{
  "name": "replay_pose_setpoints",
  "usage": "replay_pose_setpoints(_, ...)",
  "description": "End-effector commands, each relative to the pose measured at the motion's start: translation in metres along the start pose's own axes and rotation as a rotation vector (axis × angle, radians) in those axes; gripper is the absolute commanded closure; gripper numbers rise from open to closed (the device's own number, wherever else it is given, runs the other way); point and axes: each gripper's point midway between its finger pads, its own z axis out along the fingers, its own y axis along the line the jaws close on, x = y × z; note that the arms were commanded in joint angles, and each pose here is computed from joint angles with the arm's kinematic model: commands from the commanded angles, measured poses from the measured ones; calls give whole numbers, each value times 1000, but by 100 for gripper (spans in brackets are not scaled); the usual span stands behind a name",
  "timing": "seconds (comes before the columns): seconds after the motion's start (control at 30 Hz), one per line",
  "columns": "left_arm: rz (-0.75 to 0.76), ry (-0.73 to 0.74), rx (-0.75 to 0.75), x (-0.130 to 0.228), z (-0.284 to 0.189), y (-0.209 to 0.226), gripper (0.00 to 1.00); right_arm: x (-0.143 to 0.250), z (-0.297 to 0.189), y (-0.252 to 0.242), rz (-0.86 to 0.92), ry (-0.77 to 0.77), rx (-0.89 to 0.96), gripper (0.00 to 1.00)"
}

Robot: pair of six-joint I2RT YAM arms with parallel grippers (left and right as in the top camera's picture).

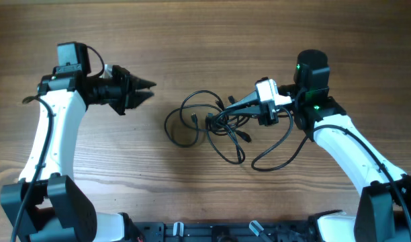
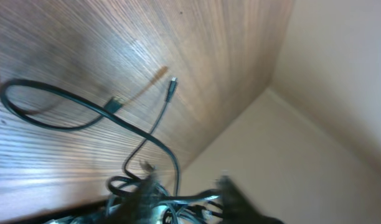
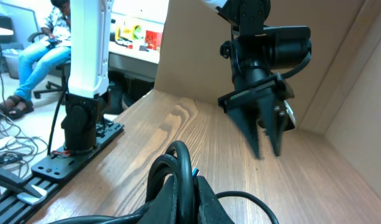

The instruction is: Untangle cables

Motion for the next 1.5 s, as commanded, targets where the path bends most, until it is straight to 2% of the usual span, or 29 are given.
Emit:
replay_pose_setpoints(0.0,109,16,-63,12,18,4,32,-8,0,7,-46,-40,-53,96)
replay_pose_setpoints(0.07,161,108,-45,38,30,-3,16,-8,0,7,-52,-40,-52,95)
replay_pose_setpoints(0.1,176,169,-18,52,33,-8,11,-9,0,6,-59,-40,-53,95)
replay_pose_setpoints(0.2,206,371,79,98,36,-26,13,-10,0,5,-91,-39,-53,96)
replay_pose_setpoints(0.3,192,422,38,117,43,-20,23,-11,0,5,-100,-39,-53,96)
replay_pose_setpoints(0.63,114,531,-99,160,51,6,16,-11,0,5,-93,-39,-53,95)
replay_pose_setpoints(0.73,123,568,-112,173,54,8,20,-11,0,5,-93,-39,-53,95)
replay_pose_setpoints(0.97,113,505,-104,166,69,-5,23,-11,0,5,-89,-39,-54,96)
replay_pose_setpoints(1.17,123,339,-145,138,81,-4,37,-11,0,5,-82,-39,-54,96)
replay_pose_setpoints(1.47,113,339,-153,140,83,-3,38,-11,0,5,-82,-39,-54,95)
